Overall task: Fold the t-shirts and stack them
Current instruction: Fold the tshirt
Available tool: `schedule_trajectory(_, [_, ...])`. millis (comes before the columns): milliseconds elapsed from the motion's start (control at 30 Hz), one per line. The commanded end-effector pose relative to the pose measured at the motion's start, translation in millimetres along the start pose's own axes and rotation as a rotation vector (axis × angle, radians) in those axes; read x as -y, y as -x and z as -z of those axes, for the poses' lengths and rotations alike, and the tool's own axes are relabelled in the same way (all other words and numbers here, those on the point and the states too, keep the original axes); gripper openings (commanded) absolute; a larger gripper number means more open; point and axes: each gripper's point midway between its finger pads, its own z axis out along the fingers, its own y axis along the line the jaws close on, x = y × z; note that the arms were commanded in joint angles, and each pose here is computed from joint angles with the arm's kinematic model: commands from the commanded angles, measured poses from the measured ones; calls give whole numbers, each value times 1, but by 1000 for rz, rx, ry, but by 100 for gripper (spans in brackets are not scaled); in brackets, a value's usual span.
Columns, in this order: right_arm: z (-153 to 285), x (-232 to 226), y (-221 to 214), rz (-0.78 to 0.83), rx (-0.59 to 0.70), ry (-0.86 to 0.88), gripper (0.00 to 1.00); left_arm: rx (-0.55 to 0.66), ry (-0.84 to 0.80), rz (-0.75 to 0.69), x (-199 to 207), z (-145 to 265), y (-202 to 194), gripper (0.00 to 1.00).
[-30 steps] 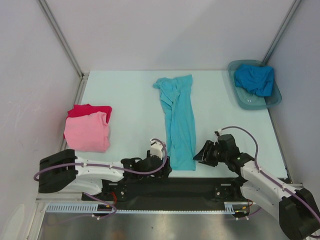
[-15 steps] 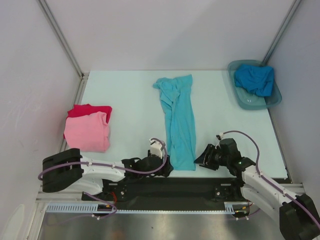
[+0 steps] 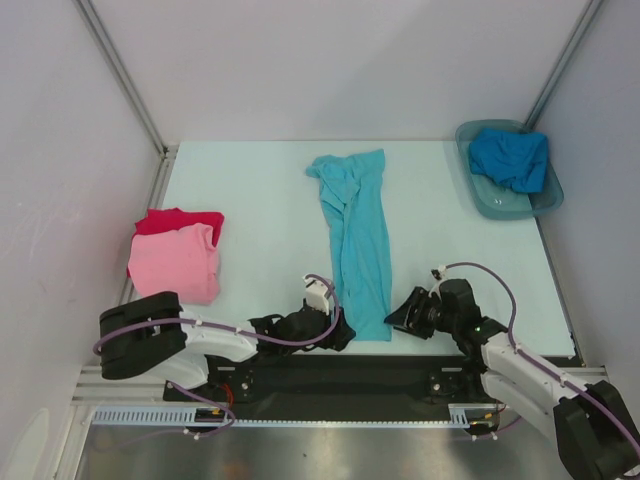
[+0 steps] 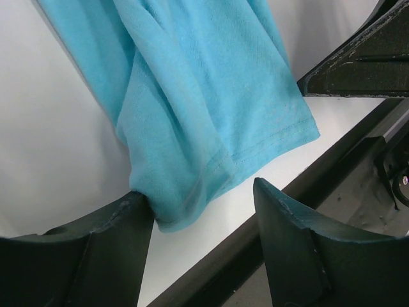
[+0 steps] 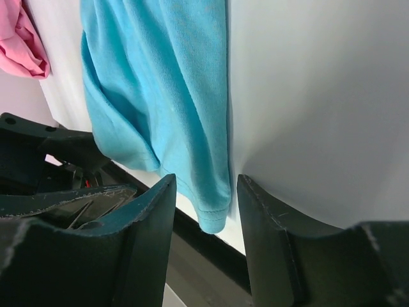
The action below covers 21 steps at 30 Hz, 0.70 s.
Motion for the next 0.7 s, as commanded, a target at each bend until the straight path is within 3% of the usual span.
schedule_trajectory(0, [-2,11,-2,-7,6,-35,49,-46,24,-12,-12,1,-13,67])
schedule_trajectory(467, [-15,-11,7,6,21,7,48,-50,22,-15,-12,0,-14,66])
schedule_trajectory(667, [-20,-16,7,8,15,11,46,-53,28,-13,-15,-2,-16,55])
